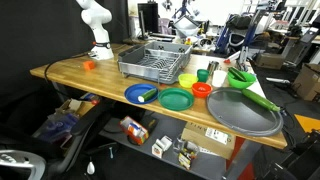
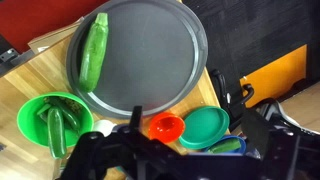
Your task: Pick the orange bowl and put it on the tray
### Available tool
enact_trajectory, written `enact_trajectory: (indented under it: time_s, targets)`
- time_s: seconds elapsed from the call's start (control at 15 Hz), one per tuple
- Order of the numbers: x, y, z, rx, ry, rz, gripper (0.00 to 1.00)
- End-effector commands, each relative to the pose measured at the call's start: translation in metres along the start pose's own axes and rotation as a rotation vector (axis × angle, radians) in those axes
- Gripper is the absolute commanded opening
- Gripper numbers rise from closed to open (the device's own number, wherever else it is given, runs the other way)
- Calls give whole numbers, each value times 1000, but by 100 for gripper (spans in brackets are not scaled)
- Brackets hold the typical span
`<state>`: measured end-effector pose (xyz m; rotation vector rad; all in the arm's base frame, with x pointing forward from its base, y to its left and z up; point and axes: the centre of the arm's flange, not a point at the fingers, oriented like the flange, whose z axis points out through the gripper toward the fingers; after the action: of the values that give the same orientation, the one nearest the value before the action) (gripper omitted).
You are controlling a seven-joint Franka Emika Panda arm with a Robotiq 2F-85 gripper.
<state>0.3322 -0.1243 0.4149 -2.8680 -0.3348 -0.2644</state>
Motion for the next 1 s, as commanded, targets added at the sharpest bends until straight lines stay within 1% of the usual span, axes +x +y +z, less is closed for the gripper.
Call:
enact_trajectory:
  time_s: [0.0,0.13,0.47,0.6,0.67,0.73,0.93]
  targets:
    - [0,0,0,0,0,0,100]
    - [6,-7,8,-28,-11,-18,100]
    - [29,-44,56,-131,-34,-35,100]
    - [32,-58,71,-106,-52,-93,100]
    - [28,-56,60,-107,-57,-74,100]
    - [31,-61,65,-109,-63,-90,100]
    - [33,-60,66,-109,-64,-91,100]
